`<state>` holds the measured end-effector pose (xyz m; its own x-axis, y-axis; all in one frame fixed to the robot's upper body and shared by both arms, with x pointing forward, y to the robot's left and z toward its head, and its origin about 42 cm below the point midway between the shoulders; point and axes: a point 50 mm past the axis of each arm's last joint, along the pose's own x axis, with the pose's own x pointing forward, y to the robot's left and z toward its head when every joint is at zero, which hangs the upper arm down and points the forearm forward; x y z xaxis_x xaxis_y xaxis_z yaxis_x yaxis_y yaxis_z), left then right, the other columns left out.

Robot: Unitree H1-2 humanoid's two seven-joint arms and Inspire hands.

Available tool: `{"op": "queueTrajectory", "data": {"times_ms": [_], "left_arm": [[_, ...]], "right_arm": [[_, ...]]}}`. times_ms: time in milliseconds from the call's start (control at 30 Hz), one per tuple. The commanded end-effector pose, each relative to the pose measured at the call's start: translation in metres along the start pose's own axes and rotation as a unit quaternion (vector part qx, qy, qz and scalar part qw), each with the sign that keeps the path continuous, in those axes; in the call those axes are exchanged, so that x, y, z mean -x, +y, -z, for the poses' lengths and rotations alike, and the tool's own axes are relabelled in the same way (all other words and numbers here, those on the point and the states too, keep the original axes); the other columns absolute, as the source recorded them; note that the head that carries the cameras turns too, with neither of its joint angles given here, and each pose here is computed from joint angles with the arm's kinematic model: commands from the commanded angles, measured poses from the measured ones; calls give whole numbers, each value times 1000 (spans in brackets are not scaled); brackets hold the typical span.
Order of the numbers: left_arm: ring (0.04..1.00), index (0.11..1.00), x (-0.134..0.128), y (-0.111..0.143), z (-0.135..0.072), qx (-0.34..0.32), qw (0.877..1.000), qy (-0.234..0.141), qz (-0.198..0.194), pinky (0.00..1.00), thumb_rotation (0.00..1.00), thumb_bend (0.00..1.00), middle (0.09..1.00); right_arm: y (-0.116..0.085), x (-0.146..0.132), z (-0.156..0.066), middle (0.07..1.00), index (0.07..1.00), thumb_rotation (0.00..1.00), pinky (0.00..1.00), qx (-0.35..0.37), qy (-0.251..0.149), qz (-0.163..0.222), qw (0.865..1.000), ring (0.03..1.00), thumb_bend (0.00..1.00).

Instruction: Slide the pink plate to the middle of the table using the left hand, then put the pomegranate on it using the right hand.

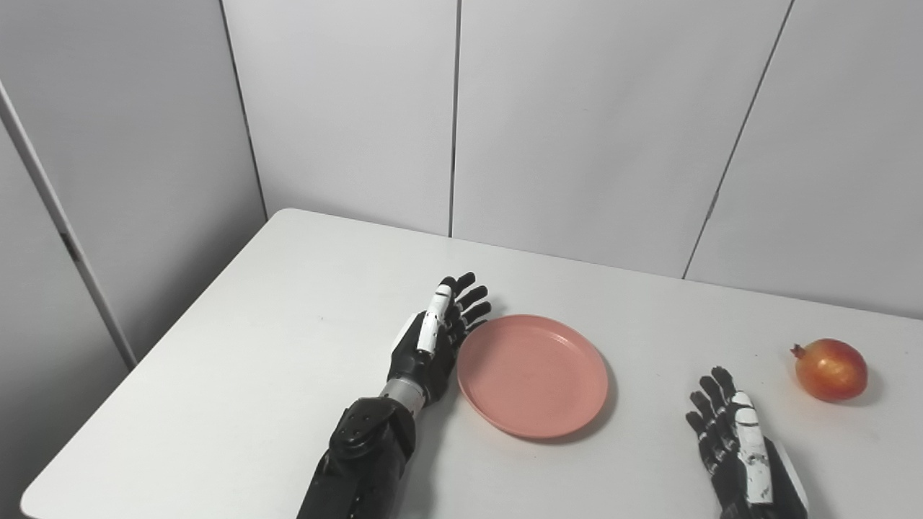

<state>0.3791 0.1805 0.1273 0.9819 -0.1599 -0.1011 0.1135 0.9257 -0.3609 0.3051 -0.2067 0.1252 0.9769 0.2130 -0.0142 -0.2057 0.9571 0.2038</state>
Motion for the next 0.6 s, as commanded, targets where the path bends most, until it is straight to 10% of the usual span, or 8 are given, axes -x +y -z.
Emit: {"op": "queueTrajectory", "data": {"times_ms": [0, 567], "left_arm": [[896, 897, -1, -14, 4, -8, 1000, 1, 14, 888, 1000, 416, 903], [896, 905, 7, -37, 14, -23, 1000, 11, 18, 884, 1000, 399, 906]], "right_arm": [[8, -6, -13, 1000, 1000, 1000, 1000, -8, -18, -13, 1000, 1000, 314], [11, -9, -14, 1000, 1000, 1000, 1000, -13, -12, -26, 1000, 1000, 314]]}}
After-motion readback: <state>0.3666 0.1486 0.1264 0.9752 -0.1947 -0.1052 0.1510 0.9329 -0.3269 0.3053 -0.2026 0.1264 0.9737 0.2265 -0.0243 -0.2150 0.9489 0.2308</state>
